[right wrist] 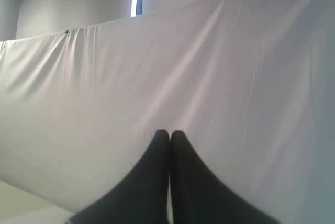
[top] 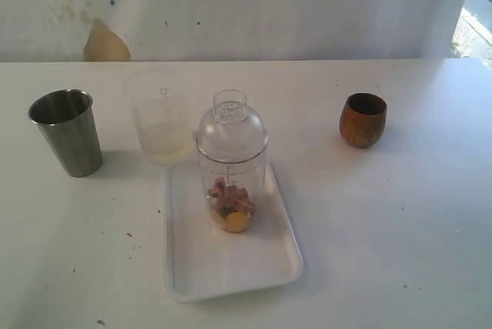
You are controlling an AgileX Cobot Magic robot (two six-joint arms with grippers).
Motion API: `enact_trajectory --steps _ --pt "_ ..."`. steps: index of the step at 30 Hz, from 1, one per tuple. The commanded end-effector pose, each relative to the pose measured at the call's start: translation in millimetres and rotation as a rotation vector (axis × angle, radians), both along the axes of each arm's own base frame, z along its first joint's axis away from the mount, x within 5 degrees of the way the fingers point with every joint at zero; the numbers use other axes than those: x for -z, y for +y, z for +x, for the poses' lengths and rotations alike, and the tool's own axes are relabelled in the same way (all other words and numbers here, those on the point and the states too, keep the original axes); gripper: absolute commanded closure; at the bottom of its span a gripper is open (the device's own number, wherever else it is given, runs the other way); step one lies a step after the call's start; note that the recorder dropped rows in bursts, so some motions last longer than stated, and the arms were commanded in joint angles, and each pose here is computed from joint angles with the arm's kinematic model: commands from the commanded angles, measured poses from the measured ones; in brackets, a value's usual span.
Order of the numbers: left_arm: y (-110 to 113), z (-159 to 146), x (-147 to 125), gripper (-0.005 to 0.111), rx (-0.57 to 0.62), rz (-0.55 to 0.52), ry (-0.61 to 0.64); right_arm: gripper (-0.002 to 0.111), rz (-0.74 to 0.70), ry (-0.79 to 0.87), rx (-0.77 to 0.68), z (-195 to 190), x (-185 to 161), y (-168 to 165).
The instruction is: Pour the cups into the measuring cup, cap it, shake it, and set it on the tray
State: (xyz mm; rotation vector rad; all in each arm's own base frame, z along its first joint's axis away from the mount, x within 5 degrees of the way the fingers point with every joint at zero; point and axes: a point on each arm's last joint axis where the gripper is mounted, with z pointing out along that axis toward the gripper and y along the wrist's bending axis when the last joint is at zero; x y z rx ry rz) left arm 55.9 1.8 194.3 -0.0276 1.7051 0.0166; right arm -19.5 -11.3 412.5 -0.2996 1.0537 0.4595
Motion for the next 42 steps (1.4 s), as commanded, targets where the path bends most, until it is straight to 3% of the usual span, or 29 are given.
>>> enact_trajectory --steps 1,11,23,30,42 --pt "0 0 0 0.107 0.004 -0.007 -0.011 0.108 0.027 -0.034 0.000 -10 0 -6" --pt "0 0 0 0.107 0.004 -0.007 -0.011 0.108 -0.015 -0.075 0.100 -13 16 -7" --pt "0 0 0 0.107 0.004 -0.007 -0.011 0.108 -0.070 0.045 0.523 17 56 10" --pt "0 0 0 0.107 0.004 -0.007 -0.011 0.108 -0.113 0.224 0.591 47 109 10" --pt "0 0 0 0.107 0.004 -0.007 -0.011 0.108 -0.193 0.524 0.571 76 213 9"
